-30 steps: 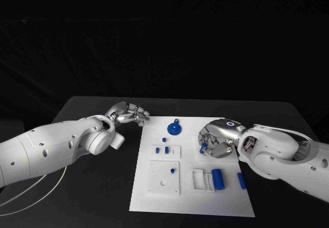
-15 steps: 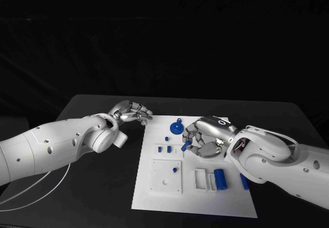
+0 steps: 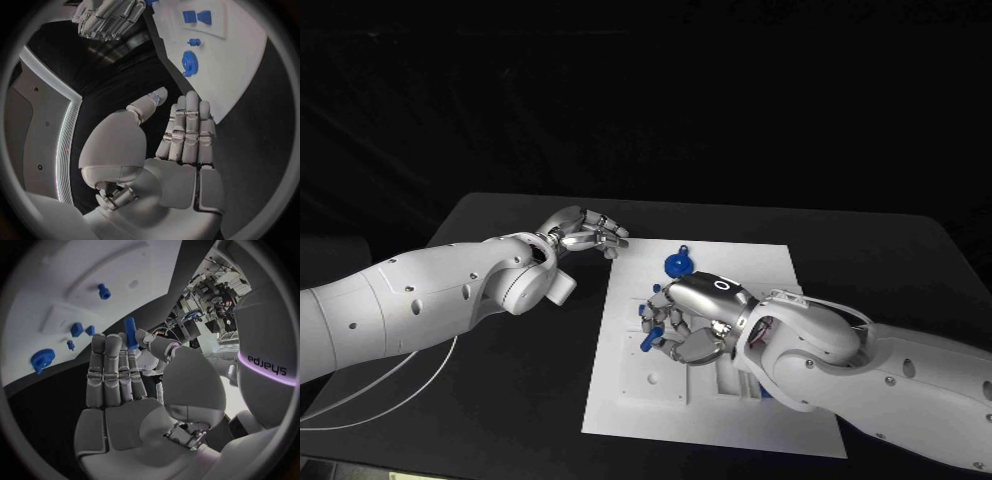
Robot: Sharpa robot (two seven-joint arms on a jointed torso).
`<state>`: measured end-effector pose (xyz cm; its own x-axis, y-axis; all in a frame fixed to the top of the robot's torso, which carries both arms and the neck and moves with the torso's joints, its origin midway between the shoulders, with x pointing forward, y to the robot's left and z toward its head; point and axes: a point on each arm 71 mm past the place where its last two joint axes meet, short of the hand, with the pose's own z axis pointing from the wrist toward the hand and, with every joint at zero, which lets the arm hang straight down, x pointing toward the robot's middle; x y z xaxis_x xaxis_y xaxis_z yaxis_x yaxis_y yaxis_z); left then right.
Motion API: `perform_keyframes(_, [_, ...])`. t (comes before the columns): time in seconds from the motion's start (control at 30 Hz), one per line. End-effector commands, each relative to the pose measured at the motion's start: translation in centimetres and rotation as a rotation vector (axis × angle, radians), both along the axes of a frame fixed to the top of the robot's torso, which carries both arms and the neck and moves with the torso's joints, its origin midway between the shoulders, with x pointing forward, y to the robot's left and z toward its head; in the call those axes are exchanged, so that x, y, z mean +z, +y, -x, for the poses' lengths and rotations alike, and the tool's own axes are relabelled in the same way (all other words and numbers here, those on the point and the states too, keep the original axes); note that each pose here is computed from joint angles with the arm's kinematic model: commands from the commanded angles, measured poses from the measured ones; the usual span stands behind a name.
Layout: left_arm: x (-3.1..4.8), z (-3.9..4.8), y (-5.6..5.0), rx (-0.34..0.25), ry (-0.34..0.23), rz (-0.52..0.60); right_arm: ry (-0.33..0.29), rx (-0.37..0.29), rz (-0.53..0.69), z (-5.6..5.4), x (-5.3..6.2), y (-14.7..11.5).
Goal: Assemble the parts on the task board
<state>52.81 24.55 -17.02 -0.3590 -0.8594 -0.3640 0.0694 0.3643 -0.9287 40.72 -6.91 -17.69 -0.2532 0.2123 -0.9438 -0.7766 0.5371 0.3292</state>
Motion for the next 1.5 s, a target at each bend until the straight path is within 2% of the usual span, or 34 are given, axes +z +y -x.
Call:
perform_keyframes(0.03, [0.12,0.02,-0.2,-0.013,-0.007,0.008,-0.006,0.039,0.057,0.4,-0.8,0.6])
perform_keyframes(0.57, [0.11,0.03,-0.2,-0.015,-0.005,0.009,0.009,0.075,0.161,1.1,-3.0,1.2])
perform_keyframes(1.5, [0.09,0.0,0.1,-0.011,-0.003,0.008,0.009,0.068,0.174,1.1,-3.2,0.2])
